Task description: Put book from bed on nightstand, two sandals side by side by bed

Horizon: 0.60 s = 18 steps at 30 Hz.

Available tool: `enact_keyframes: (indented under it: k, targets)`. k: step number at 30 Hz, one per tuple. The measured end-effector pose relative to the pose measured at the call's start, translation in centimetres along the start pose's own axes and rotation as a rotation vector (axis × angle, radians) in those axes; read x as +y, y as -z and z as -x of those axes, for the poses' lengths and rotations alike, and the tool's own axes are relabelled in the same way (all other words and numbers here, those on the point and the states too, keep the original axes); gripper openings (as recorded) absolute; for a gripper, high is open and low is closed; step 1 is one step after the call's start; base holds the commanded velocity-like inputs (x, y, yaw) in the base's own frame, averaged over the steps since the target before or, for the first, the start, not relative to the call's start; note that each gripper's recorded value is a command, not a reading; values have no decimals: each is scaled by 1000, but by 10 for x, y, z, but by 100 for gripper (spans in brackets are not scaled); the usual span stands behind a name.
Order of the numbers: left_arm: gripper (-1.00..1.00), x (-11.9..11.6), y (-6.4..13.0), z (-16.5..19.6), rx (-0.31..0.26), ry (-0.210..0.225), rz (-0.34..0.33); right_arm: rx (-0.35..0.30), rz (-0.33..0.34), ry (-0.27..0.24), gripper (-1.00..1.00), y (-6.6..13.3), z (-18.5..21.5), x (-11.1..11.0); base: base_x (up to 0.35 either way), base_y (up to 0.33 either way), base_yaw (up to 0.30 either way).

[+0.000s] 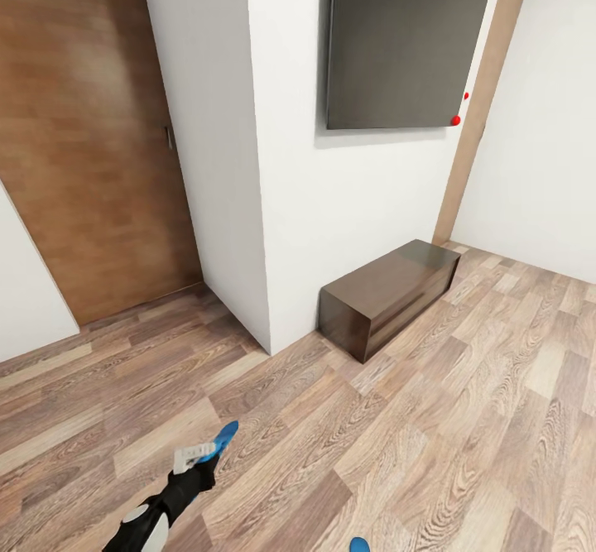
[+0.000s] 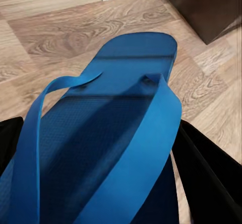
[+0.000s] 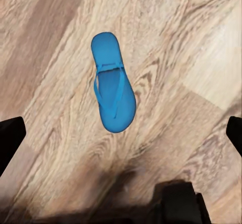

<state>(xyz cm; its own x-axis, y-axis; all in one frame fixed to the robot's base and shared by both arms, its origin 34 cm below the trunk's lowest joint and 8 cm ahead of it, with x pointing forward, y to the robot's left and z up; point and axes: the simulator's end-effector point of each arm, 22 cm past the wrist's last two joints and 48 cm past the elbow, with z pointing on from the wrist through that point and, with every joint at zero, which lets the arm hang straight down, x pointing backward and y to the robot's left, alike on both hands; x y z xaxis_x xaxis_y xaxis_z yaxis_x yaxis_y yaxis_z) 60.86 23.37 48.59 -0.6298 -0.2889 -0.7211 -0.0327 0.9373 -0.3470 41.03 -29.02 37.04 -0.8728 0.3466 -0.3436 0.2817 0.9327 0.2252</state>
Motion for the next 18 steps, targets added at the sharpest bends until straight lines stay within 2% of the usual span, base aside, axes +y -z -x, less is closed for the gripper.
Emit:
enact_keyframes:
  k: [3, 5, 6, 9, 12, 18]
  targets:
    - [-100, -2, 0, 9, -19, -5, -10, -49, -81, 63, 100, -8, 37, 30, 0, 0, 0]
    - [-100, -4, 0, 19, -40, -10, -15, -114, -144, 108, 100, -9, 107, 60, 0, 0, 0]
    - [-100, -4, 0, 21, -43, -12, -15, -104, -163, 118, 100, -9, 118, 66, 0, 0, 0]
    - [-100, -4, 0, 23, -47, -13, -17, -37, -191, 136, 100, -7, 122, 71, 0, 0, 0]
    - [-100, -4, 0, 24, -49, -13, -17, 0, -202, 144, 100, -6, 121, 72, 0, 0, 0]
    - [-100, -5, -1, 24, -49, -14, -18, 15, -202, 156, 100, -6, 119, 75, 0, 0, 0]
